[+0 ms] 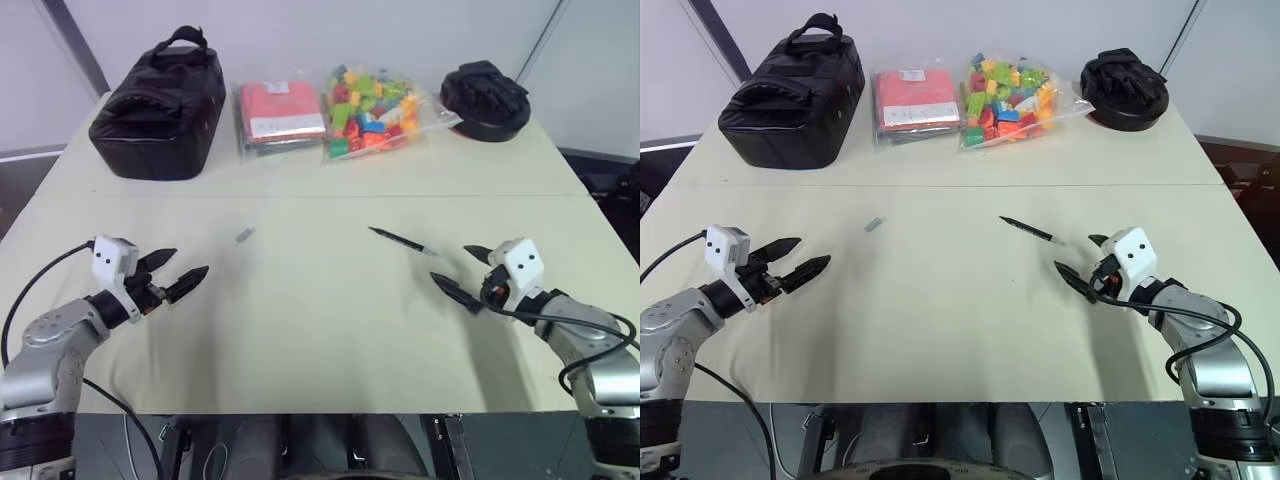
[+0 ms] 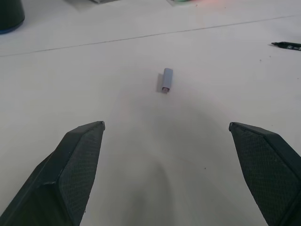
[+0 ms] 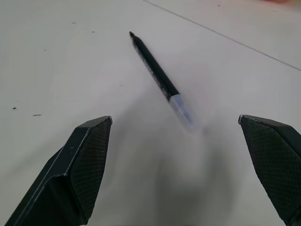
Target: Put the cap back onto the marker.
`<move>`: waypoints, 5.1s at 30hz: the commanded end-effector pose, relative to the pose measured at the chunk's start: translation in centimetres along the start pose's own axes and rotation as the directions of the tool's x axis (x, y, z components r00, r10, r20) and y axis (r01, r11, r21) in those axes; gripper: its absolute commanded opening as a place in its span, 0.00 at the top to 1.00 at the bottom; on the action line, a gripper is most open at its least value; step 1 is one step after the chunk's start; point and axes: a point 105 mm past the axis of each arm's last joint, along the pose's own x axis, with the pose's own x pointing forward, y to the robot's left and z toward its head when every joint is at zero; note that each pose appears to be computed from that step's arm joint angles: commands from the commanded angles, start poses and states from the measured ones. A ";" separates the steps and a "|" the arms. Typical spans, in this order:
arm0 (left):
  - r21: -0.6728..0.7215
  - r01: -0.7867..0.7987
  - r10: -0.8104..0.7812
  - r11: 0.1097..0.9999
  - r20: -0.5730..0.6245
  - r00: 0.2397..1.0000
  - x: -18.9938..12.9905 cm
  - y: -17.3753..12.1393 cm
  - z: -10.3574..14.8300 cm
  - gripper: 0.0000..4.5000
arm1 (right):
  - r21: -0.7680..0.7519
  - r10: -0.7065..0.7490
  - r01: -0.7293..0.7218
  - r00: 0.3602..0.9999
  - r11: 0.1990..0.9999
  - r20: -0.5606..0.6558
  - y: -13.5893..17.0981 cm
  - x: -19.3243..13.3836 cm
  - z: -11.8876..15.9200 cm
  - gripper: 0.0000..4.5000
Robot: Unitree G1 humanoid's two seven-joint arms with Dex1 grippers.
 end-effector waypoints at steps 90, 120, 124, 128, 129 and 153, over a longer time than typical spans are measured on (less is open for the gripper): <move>0.357 0.334 -0.312 0.872 -0.120 0.942 7.9 2.5 4.1 0.00 | -0.276 0.627 -0.601 0.779 0.750 0.006 8.4 10.3 9.2 0.99; 0.183 0.146 -0.136 0.972 -0.067 0.988 11.4 1.8 -1.0 0.00 | -0.254 0.553 -0.529 0.832 0.810 0.029 8.2 9.1 9.8 0.99; 0.178 0.172 -0.158 0.969 -0.091 0.983 11.4 1.4 -1.6 0.30 | -0.249 0.544 -0.520 0.838 0.817 0.037 8.1 9.1 9.8 1.00; 0.176 0.168 -0.150 0.970 -0.109 0.983 11.3 1.6 -2.0 0.73 | -0.243 0.533 -0.509 0.845 0.826 0.044 7.9 9.1 9.8 1.00; 0.176 0.168 -0.150 0.970 -0.109 0.983 11.2 1.6 -2.1 0.86 | -0.243 0.532 -0.507 0.846 0.827 0.043 7.9 9.1 9.7 1.00; 0.336 0.442 -0.461 0.832 -0.028 0.887 12.7 -1.9 7.1 0.99 | -0.346 0.520 -0.488 0.854 0.802 0.001 5.5 10.6 10.5 1.00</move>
